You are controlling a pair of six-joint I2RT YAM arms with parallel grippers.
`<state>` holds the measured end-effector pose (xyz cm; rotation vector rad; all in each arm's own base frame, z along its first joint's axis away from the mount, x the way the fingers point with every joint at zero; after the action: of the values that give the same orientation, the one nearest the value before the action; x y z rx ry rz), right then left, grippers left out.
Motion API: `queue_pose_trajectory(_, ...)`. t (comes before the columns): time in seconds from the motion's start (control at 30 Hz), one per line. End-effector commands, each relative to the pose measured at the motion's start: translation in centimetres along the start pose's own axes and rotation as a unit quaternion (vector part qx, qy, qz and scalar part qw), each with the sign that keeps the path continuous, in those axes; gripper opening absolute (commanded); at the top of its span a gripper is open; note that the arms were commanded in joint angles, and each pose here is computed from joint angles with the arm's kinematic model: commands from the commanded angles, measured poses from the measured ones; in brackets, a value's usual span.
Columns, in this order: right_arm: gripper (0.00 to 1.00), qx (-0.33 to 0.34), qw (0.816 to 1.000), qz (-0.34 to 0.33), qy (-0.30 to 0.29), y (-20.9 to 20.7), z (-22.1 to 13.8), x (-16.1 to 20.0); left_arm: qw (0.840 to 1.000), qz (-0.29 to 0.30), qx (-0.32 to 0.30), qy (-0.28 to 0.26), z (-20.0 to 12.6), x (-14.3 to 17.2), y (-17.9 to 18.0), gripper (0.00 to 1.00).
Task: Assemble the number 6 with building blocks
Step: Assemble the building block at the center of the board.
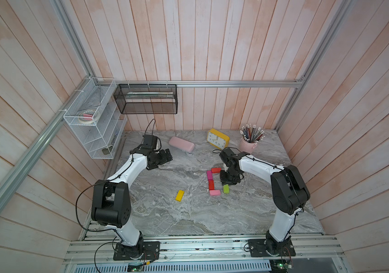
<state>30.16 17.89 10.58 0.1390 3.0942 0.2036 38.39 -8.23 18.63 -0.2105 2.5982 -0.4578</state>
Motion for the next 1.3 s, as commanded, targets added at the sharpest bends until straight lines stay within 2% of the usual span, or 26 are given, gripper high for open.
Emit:
queue_pose_trajectory(0.0,0.30,-0.005,1.000,-0.009,0.012,0.1,0.7,0.0,1.000,-0.002,0.002,-0.011,0.3,-0.7,-0.4,0.98)
queue_pose_trajectory(1.27,0.30,-0.025,0.999,-0.015,0.029,1.6,1.5,0.0,1.000,0.000,-0.001,-0.003,1.2,-0.3,-0.1,0.98)
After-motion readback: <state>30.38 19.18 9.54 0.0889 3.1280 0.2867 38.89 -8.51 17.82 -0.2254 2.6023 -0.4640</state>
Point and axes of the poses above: each gripper's point midway between its finger pads, its own z axis out along the fingers, its own y axis along the line the jaws close on, x = y × z, the point moved 7 cm from there along -z, back along the fingers, and after that the axes turned 6 degrees about z, right-handed, at the moved point
